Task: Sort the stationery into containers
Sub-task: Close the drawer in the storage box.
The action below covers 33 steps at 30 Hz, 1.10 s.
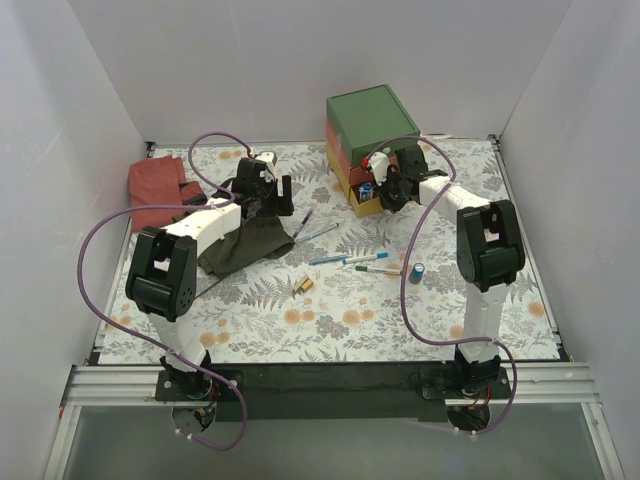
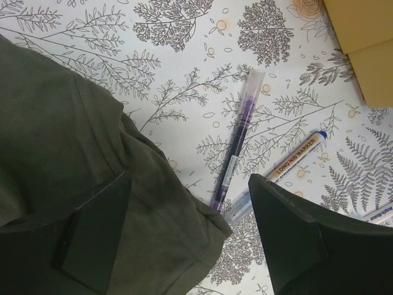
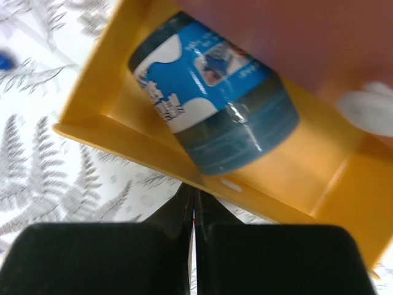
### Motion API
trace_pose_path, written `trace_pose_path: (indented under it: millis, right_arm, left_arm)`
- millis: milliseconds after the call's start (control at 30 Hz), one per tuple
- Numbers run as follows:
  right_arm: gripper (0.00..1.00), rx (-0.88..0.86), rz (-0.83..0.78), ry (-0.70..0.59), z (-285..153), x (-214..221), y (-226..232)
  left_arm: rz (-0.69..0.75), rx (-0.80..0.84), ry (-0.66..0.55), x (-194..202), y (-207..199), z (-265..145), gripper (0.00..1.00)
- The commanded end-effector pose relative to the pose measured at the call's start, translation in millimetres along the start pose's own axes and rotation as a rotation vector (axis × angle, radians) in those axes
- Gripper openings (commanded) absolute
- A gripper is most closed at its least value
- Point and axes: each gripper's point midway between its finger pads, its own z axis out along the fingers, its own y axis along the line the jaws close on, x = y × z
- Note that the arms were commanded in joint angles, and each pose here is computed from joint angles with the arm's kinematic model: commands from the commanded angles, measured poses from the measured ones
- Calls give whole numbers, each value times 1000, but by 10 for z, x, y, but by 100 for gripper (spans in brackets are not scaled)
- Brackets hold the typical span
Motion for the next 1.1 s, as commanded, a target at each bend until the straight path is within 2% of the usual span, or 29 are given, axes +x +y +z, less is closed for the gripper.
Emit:
trace_pose_path:
  millis: [0, 267, 433, 533, 633, 733, 867, 1067]
  right_arm:
    - [1, 145, -6, -147, -8, -570, -481]
    - [1, 147, 22, -223, 86, -802, -543]
    - [1, 137, 71, -210, 84, -592, -410]
    - [1, 145, 108, -264, 38, -643, -374]
    - [1, 164, 86, -348, 72, -886, -321]
    - [1, 178, 76, -376, 200, -1057, -321]
    - [1, 226, 83, -460, 162, -1383, -468]
    - [1, 252, 121, -468, 365, -1335, -532]
  left_arm:
    - [-1, 4, -47, -196, -23, -67, 77]
    - [3, 2, -41, -181, -17, -69, 77]
    - [17, -2, -53, -240, -16, -63, 77]
    - [30, -11, -76, -362, 2, -31, 77]
    - [35, -12, -80, -390, 1, -8, 77]
    - [32, 2, -65, -346, -19, -7, 77]
    - [40, -3, -63, -314, -44, -25, 77]
    - [56, -16, -58, -303, -21, -28, 77]
